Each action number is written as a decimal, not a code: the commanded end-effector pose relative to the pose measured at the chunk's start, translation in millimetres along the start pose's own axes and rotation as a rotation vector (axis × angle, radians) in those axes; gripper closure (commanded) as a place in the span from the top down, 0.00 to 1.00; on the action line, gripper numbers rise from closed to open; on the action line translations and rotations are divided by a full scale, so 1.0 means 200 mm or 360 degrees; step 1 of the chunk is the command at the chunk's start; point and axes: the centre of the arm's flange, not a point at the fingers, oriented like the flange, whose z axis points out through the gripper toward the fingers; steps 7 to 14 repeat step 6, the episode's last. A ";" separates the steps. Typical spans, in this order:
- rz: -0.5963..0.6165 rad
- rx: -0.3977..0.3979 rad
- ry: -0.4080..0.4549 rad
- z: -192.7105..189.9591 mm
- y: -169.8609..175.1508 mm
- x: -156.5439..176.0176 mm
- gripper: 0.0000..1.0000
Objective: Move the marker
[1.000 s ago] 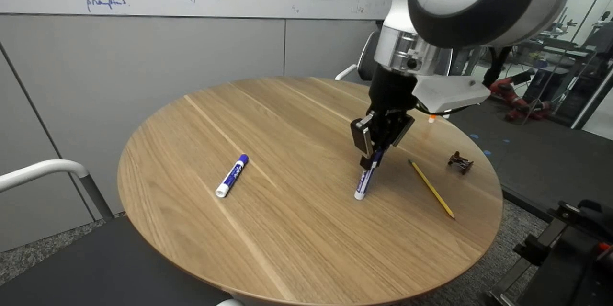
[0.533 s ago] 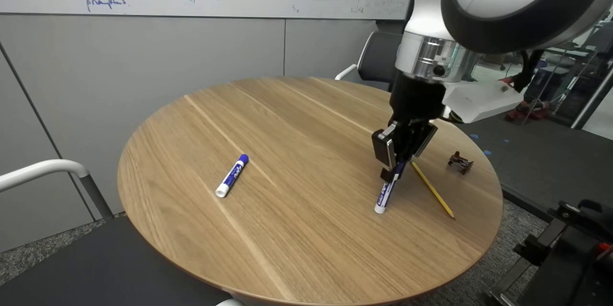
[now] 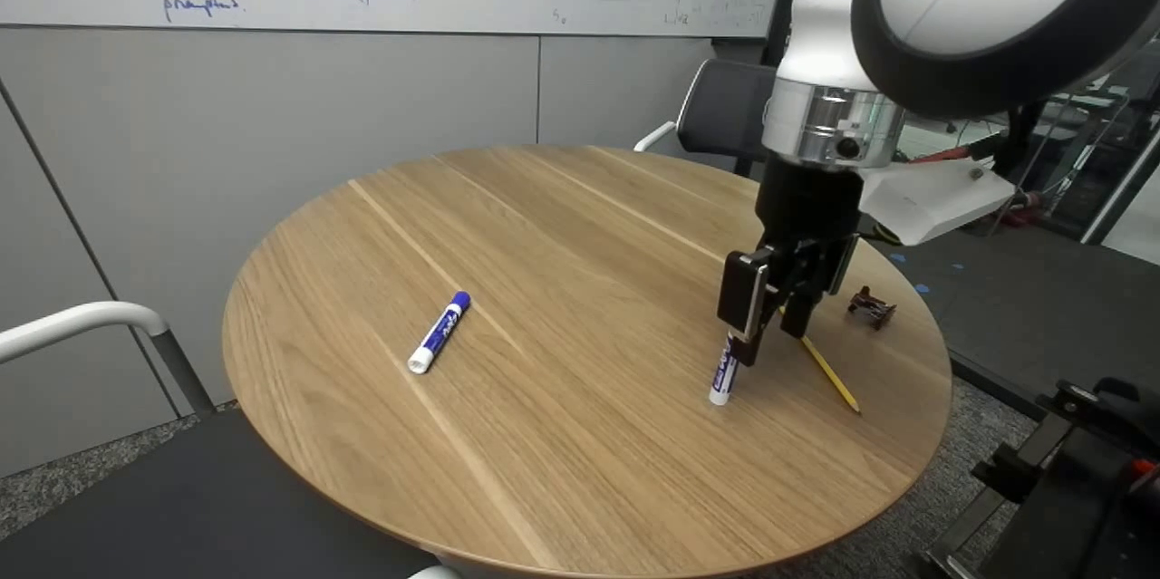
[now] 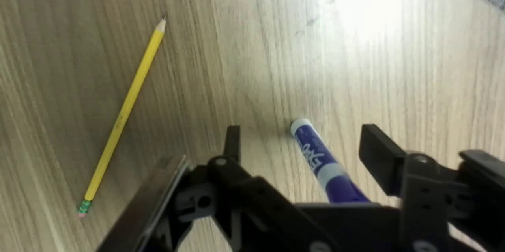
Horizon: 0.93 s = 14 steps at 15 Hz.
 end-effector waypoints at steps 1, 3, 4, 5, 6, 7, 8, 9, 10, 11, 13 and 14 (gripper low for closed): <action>-0.0009 -0.0010 -0.0063 -0.01 0.00 -0.02 1.00; -0.0010 -0.0012 -0.0077 -0.02 0.00 -0.02 0.99; -0.0010 -0.0012 -0.0080 -0.01 0.00 -0.02 1.00; -0.0010 -0.0012 -0.0084 0.00 0.00 -0.02 1.00; -0.0010 -0.0012 -0.0086 0.00 0.00 -0.02 1.00; -0.0010 -0.0012 -0.0086 0.00 0.00 -0.02 1.00; -0.0010 -0.0012 -0.0086 0.00 0.00 -0.02 1.00; -0.0010 -0.0012 -0.0086 0.00 0.00 -0.02 1.00; -0.0010 -0.0012 -0.0086 0.00 0.00 -0.02 1.00; -0.0010 -0.0012 -0.0086 0.00 0.00 -0.02 1.00; -0.0010 -0.0012 -0.0086 0.00 0.00 -0.02 1.00; -0.0010 -0.0012 -0.0086 0.00 0.00 -0.02 1.00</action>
